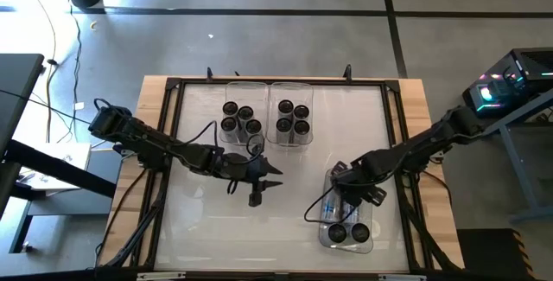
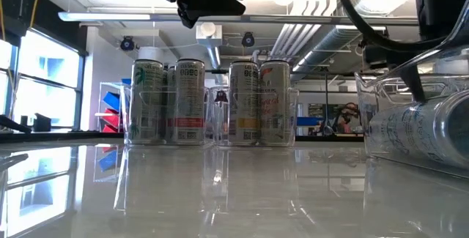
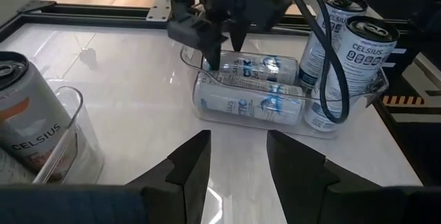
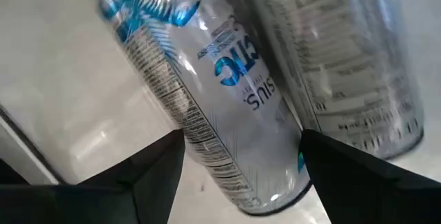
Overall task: Sort soda cans
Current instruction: Adjust the blue soda cans in the bottom right transparent bin
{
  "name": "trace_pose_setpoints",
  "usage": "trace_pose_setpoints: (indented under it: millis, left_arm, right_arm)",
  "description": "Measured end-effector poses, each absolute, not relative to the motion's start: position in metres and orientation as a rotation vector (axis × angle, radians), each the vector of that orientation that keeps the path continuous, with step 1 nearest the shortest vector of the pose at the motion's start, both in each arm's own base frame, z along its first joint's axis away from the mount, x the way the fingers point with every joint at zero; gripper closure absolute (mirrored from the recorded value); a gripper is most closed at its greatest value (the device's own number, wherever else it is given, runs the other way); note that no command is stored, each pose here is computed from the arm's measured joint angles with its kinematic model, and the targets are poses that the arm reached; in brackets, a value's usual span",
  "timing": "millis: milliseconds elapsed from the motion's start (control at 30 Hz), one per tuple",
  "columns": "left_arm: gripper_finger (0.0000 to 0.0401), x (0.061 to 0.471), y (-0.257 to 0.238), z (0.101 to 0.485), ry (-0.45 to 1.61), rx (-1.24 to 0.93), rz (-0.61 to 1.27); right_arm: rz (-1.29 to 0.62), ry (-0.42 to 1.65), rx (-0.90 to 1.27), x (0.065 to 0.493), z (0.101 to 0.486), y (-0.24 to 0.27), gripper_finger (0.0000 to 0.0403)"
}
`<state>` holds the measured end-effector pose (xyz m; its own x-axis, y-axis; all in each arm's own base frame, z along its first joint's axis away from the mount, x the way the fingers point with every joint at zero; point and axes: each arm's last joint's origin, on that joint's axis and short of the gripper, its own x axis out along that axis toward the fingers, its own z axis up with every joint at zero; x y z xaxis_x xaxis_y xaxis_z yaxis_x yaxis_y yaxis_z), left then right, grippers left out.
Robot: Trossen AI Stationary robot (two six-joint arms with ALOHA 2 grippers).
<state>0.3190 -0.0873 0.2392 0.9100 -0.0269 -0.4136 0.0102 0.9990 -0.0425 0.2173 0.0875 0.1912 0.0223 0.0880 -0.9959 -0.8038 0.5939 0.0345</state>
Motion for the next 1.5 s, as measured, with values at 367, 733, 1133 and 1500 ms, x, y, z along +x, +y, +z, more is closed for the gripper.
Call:
trace_pose_setpoints:
  millis: [367,733,1133,1500]
  left_arm:
    - [0.0266,0.319,-0.088,0.239,0.435,-0.041,-0.039]
    - [0.0266,0.319,-0.088,0.238,0.438,-0.04,-0.038]
    - [0.0266,0.318,-0.089,0.238,0.438,-0.039,-0.04]
    - [0.0266,0.319,-0.088,0.239,0.433,-0.04,-0.04]
  right_arm:
    - [0.925,1.382,-0.89,0.228,0.171,0.09,0.0116]
    - [0.964,1.417,-0.915,0.232,0.16,0.092,0.0125]
    - [0.973,1.409,-0.998,0.228,0.158,0.095,0.0185]
    - [0.801,1.414,-1.078,0.231,0.197,0.111,0.0196]
